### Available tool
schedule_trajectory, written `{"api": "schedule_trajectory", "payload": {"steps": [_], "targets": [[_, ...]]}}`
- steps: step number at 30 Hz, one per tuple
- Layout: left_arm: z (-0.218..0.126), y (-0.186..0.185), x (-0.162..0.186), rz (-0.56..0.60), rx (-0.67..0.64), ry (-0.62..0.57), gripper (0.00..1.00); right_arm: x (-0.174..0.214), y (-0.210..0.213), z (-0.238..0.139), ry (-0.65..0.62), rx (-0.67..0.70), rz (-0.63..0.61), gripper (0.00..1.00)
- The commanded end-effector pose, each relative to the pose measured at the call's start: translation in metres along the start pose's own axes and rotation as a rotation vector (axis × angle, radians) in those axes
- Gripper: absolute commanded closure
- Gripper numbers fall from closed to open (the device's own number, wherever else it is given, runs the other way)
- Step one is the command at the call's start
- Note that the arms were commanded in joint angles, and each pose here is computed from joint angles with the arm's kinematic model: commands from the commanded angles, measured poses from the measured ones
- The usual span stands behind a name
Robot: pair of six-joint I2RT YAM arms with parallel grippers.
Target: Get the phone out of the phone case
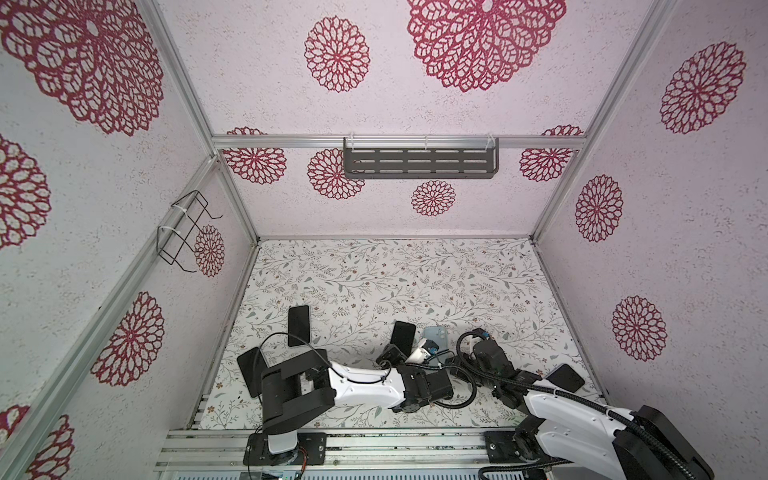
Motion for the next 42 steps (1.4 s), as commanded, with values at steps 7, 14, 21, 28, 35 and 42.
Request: {"api": "schedule_trajectory", "payload": {"steps": [7,14,21,28,35,42], "targets": [[-0.016,0.089,-0.018,-0.355,0.025,-0.021,0.03,-0.010,0.016,0.013,-0.043,-0.005,-0.006,1.00],[-0.025,0.164,-0.004,-0.604,0.000,-0.006,0.03,-0.013,0.036,0.025,-0.049,-0.033,-0.021,1.00],[-0.043,0.220,0.010,-0.786,-0.047,-0.028,0.03,-0.007,0.066,0.047,-0.022,-0.092,-0.032,1.00],[-0.061,0.249,0.020,-0.869,-0.080,-0.038,0.03,0.007,0.120,0.078,0.030,-0.141,-0.092,1.00],[-0.071,0.264,0.030,-0.912,-0.102,-0.052,0.03,0.024,0.174,0.120,0.094,-0.211,-0.119,1.00],[-0.082,0.276,0.041,-0.957,-0.117,-0.067,0.03,0.036,0.207,0.142,0.123,-0.217,-0.132,1.00]]}}
Point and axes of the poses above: each gripper's point midway between its finger pads, its own z axis out along the fingers, its own y axis along the line the jaws close on, x = y × z, the point moved 2 cm from there along -z, back along the fingers, and after that the axes turned 9 degrees about -z, right-handed, at the moved point
